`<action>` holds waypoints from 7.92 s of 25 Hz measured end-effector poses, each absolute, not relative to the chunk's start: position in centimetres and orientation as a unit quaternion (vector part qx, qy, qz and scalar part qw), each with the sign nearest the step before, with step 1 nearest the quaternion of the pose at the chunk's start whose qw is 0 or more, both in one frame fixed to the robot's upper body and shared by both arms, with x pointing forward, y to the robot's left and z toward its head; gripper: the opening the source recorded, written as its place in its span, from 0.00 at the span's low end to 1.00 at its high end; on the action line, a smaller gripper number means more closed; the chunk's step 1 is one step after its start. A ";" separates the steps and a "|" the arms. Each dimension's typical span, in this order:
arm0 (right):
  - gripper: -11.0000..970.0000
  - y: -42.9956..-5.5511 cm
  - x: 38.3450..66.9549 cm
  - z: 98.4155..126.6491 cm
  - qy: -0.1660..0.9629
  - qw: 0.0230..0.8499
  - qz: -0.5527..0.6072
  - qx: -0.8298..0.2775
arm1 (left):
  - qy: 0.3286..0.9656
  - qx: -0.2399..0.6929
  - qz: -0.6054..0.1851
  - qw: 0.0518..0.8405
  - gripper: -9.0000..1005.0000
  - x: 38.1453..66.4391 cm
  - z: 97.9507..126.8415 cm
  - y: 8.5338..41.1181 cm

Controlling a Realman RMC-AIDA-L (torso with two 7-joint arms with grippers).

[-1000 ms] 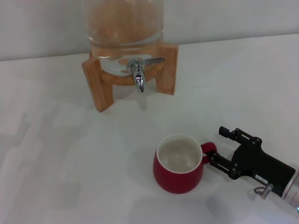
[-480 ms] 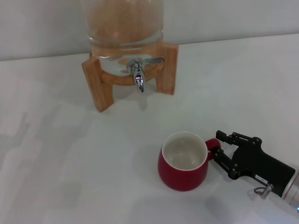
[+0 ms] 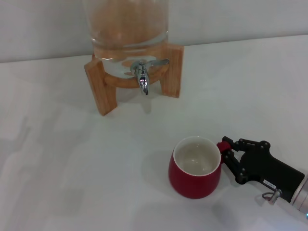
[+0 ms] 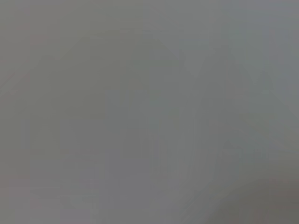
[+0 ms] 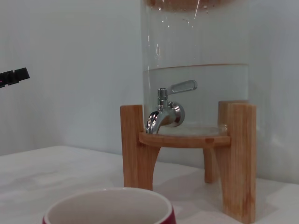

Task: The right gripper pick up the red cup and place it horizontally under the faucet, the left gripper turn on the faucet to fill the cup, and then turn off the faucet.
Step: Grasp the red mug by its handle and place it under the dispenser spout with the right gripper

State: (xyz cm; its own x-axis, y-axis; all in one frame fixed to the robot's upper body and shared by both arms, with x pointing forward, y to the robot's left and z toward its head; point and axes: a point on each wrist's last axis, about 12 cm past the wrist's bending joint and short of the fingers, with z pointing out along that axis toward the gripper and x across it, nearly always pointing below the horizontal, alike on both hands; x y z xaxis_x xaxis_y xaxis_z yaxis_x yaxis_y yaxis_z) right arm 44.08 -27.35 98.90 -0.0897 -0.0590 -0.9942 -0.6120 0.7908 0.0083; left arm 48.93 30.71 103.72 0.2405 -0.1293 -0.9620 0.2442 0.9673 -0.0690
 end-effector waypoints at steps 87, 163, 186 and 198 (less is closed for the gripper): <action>0.15 -23.0 54.2 102.1 0.708 0.614 0.229 -0.262 | 0.601 0.070 -0.135 0.784 0.88 49.8 104.1 29.8; 0.14 -21.3 56.4 102.1 0.735 0.585 0.204 -0.274 | 0.601 0.076 -0.149 0.782 0.88 50.1 104.2 29.3; 0.21 -21.1 56.3 102.0 0.737 0.580 0.202 -0.283 | 0.600 0.079 -0.151 0.782 0.88 50.0 104.2 29.2; 0.29 -21.1 56.5 102.0 0.742 0.577 0.197 -0.280 | 0.599 0.083 -0.154 0.782 0.88 50.0 104.2 29.1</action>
